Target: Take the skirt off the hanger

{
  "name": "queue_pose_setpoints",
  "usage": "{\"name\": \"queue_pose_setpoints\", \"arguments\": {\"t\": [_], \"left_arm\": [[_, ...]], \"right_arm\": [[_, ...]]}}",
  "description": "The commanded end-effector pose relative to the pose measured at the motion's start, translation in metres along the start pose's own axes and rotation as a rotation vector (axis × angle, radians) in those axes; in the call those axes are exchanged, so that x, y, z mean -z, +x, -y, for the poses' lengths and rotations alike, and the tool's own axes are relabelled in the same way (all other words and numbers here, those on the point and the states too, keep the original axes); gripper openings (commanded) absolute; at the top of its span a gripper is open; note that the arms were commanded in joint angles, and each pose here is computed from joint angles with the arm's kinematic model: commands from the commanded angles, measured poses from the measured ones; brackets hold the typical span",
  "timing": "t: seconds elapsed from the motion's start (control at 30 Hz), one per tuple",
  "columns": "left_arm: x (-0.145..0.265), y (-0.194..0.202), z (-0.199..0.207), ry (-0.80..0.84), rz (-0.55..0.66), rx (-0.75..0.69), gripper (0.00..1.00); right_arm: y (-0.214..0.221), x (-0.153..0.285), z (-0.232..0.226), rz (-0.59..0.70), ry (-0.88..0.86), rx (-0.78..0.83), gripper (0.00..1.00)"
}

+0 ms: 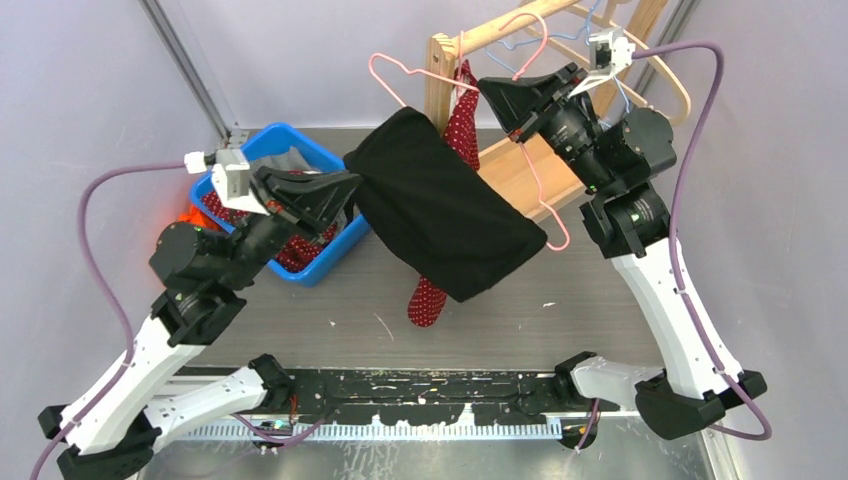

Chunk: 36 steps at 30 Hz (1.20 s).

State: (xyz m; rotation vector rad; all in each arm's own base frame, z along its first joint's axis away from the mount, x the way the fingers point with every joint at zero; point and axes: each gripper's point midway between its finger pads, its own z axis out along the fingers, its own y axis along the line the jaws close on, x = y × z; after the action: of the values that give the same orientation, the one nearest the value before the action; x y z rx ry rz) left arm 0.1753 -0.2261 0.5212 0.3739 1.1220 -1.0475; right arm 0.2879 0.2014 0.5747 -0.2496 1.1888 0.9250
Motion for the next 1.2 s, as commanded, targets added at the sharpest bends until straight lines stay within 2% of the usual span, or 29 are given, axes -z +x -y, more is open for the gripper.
{"name": "queue_pose_setpoints", "arguments": {"t": [0.0,0.23,0.47,0.77,1.0,1.17], "left_arm": [[0.024,-0.048,-0.03,-0.202,0.106,-0.174,0.0],[0.032,-0.072,-0.083,-0.512,0.117,-0.36,0.0],[0.021,-0.117,-0.102,-0.679,0.171,-0.505,0.0],[0.01,-0.121,-0.143,-0.935,0.086,-0.702,0.0],[0.046,-0.142,-0.175,-1.143,0.084,-0.764,0.0],[0.078,-0.137,-0.209,-1.318,0.005,-0.814,0.0]], "right_arm": [[-0.039,0.008,0.01,0.122,0.088,0.131,0.01],[-0.048,0.023,0.006,0.131,0.105,0.169,0.01],[-0.055,0.052,-0.01,0.133,0.087,0.193,0.01],[-0.083,0.099,-0.011,0.206,0.188,0.318,0.01],[-0.082,0.103,-0.001,0.196,0.241,0.357,0.01],[-0.083,0.105,0.007,0.189,0.283,0.381,0.01]]}}
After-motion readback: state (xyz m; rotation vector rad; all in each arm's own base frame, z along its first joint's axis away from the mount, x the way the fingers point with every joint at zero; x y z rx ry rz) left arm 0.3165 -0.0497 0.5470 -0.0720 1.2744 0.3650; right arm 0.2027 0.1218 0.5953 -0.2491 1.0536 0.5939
